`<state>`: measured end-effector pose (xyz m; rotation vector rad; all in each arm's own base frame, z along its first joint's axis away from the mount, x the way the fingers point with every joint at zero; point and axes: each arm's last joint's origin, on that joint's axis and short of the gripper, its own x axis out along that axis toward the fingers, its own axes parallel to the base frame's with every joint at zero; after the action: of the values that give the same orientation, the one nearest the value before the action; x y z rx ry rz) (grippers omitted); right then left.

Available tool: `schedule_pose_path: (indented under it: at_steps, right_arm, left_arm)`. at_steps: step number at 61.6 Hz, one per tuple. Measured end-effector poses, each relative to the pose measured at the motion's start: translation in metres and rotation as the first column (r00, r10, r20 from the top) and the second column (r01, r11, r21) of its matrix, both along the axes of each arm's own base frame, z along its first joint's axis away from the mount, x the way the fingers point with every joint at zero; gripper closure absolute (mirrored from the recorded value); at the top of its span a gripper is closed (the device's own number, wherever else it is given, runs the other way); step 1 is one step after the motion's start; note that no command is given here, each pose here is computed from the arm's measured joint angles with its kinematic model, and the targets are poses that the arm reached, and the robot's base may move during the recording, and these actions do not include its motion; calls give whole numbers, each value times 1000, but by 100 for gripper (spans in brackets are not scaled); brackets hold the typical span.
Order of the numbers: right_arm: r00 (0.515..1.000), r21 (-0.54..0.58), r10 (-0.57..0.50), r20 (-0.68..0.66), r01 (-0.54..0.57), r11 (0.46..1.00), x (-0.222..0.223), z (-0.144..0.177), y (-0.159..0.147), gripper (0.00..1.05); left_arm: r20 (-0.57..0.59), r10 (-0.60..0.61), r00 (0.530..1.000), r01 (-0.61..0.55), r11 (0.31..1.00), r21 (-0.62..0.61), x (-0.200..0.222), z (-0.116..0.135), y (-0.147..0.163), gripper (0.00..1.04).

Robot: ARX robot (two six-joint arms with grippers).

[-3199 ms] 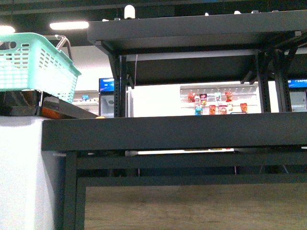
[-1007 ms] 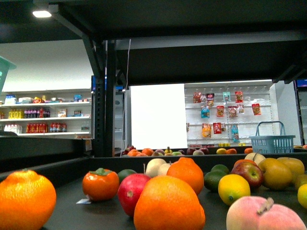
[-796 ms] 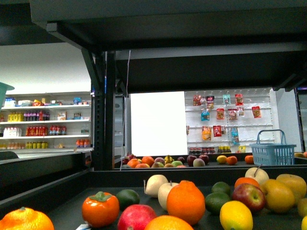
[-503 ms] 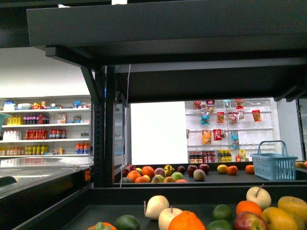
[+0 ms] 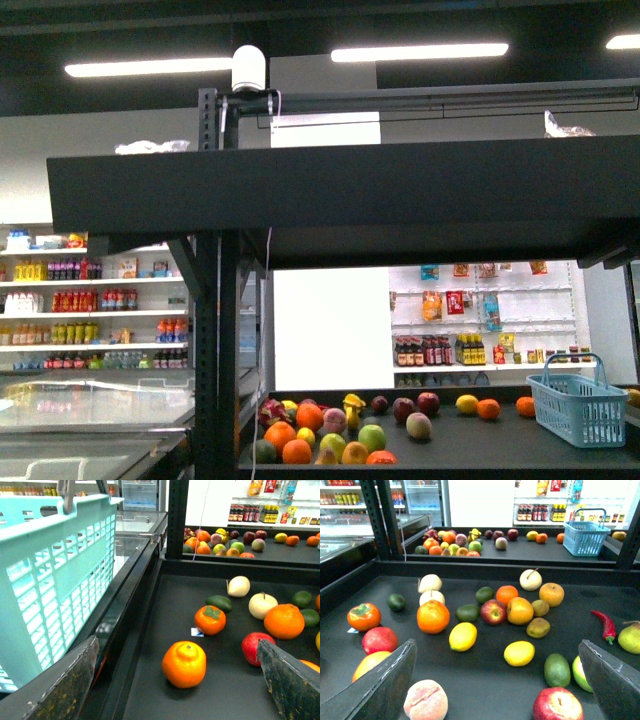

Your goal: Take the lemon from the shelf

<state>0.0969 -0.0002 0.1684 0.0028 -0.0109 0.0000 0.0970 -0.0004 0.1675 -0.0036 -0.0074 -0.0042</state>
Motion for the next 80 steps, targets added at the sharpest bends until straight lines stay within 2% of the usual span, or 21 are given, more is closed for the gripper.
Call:
schedule_pose_path:
  at_steps: [30, 33, 36, 39, 43, 48, 52, 53, 58, 72, 80]
  right_arm:
    - [1000, 0, 0, 0, 0, 1000, 0, 0, 0, 7]
    - [1000, 0, 0, 0, 0, 1000, 0, 0, 0, 7]
    - [1000, 0, -2, 0, 2, 1000, 0, 0, 0, 7]
    - [1000, 0, 0, 0, 0, 1000, 0, 0, 0, 7]
    - [1000, 0, 1, 0, -1, 1000, 0, 0, 0, 7]
    - [1000, 0, 0, 0, 0, 1000, 0, 0, 0, 7]
    - [1000, 0, 0, 0, 0, 1000, 0, 0, 0, 7]
    - [1000, 0, 0, 0, 0, 1000, 0, 0, 0, 7]
    - [1000, 0, 0, 0, 0, 1000, 0, 0, 0, 7]
    - [1000, 0, 0, 0, 0, 1000, 0, 0, 0, 7]
    - [1000, 0, 0, 0, 0, 1000, 0, 0, 0, 7]
  left_arm:
    - [0, 0, 1000, 0, 1000, 0, 0, 0, 0, 8]
    - [-40, 61, 997, -62, 997, -40, 0, -1, 0, 8]
    - [-141, 141, 980, -161, 977, -142, 2, -6, 1, 8]
    - [-203, 142, 969, -186, 958, -219, 5, -10, 2, 8]
    - [-267, 106, 958, -205, 903, -378, 11, -8, 6, 8]
    - [-279, 74, 957, -219, 816, -535, 22, 7, 15, 8]
    - [-267, 42, 963, -216, 712, -668, 39, 27, 28, 8]
    - [-266, 41, 963, -217, 705, -675, 41, 30, 30, 8]
    - [-262, 24, 965, -226, 582, -781, 71, 59, 49, 8]
    - [-216, 7, 976, -202, 377, -904, 151, 120, 101, 8]
    - [-241, 33, 970, -240, 288, -927, 179, 121, 128, 8]
